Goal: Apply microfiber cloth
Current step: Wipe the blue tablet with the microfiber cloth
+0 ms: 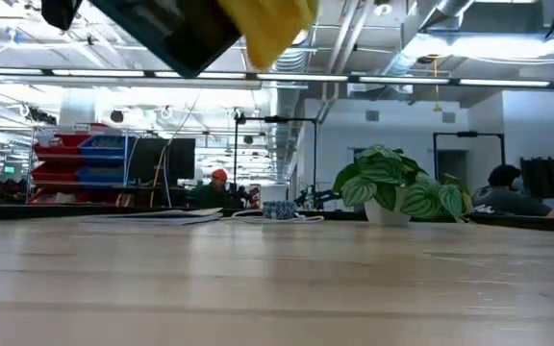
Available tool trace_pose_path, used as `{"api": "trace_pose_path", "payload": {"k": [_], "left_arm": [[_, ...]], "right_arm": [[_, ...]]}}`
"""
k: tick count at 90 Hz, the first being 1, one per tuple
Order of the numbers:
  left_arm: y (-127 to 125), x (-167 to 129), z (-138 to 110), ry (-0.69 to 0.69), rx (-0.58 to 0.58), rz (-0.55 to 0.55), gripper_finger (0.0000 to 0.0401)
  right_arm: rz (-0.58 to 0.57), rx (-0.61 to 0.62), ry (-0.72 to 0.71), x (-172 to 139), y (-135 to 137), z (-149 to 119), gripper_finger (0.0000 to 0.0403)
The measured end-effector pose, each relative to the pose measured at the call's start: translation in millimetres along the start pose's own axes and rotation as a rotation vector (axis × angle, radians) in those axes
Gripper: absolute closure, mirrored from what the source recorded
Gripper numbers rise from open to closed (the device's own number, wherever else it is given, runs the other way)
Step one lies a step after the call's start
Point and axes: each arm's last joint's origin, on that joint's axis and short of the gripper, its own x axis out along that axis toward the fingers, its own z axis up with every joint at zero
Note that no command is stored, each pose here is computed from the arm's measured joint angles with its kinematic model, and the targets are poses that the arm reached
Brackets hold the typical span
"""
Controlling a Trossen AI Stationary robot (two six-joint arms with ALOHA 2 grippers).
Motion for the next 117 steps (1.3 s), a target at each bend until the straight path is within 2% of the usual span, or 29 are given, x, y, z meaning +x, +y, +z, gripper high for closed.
{"api": "trace_pose_path", "payload": {"k": [10,22,31,41,56,69,89,100,117], "left_arm": [[-1.5,-3.0,-0.7,0.006,0.011,-0.015,0.0390],[-2.6,-7.4,-3.5,0.018,0.035,-0.033,0.0390],[-2.9,-12.1,-2.3,0.002,0.048,-0.030,0.0390],[-3.1,-12.9,-1.4,-0.015,0.047,-0.018,0.0390],[-4.0,-13.5,1.2,-0.027,0.028,-0.014,0.0390],[-4.6,-15.7,0.4,-0.020,0.029,-0.025,0.0390],[-4.2,-19.0,-1.1,-0.027,0.055,-0.021,0.0390],[-3.2,-16.2,0.4,-0.050,0.053,0.006,0.0390],[-3.1,-5.4,7.0,-0.085,0.014,0.046,0.0390]], "right_arm": [[-0.004,0.015,0.002,-2.0,0.1,-1.3,0.0399],[0.081,0.069,0.013,-8.9,12.9,-11.7,0.0399],[0.113,0.061,0.033,-15.5,21.9,-22.0,0.0399],[0.059,0.019,0.039,-20.0,17.5,-23.5,0.0399],[-0.060,0.003,0.047,-23.4,-6.6,-8.9,0.0400],[-0.082,0.032,0.043,-26.2,-16.2,-4.4,0.0400],[0.039,0.128,0.031,-35.7,7.0,-25.3,0.0400],[0.103,0.118,0.039,-36.4,28.1,-34.6,0.0400],[0.134,0.119,0.023,-25.8,51.2,-31.9,0.0400]]}}
